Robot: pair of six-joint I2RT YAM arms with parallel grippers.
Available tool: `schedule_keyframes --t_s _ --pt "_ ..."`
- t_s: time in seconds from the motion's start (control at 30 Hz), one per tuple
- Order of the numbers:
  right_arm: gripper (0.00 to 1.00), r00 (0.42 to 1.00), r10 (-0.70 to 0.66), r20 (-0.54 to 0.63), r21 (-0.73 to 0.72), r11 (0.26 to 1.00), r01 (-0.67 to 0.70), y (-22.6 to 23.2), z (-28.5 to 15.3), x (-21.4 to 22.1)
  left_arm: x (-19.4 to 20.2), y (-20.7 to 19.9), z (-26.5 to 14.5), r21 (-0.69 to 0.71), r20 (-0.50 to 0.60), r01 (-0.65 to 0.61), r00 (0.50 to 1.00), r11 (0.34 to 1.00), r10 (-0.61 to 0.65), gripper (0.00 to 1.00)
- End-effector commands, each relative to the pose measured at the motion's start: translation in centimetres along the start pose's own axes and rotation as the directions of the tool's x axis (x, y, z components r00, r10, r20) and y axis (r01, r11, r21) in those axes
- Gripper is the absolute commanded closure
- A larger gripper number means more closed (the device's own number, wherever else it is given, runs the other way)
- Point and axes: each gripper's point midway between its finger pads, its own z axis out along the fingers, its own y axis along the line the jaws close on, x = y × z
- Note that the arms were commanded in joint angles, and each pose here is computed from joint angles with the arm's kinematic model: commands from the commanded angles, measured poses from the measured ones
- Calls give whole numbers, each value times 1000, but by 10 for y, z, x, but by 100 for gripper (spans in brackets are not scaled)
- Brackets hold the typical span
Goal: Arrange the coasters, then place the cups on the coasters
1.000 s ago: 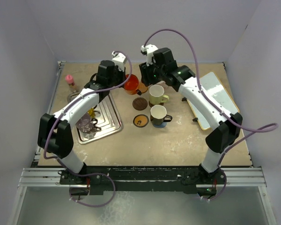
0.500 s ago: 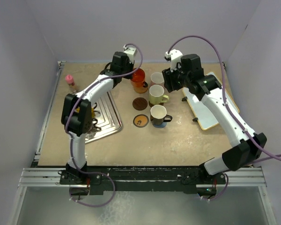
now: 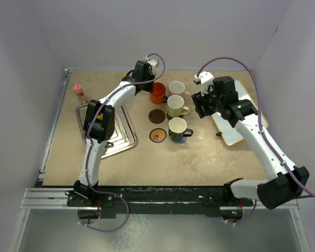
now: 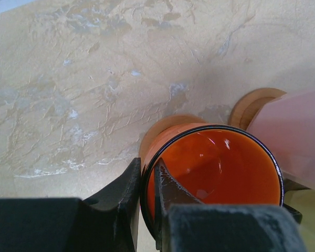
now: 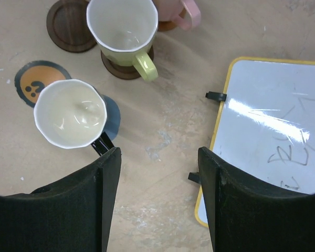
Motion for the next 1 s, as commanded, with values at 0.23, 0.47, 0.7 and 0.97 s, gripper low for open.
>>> schedule_keyframes --t_s 0.23,0.47,0.7,0.97 --pt "37 1000 -2 10 1 1000 2 -5 -6 6 -57 -7 -10 33 139 12 990 999 -16 97" --pt "36 1000 -2 4 -7 1000 2 -3 -7 10 -52 -6 -3 33 128 9 992 999 -13 97" --pt "35 1000 -2 0 -5 1000 2 -3 -8 15 -50 -6 0 30 115 9 993 999 -13 97" --pt "35 1000 -1 1 -4 1000 1 -4 -8 14 -45 -1 -1 7 99 2 995 1000 -2 93"
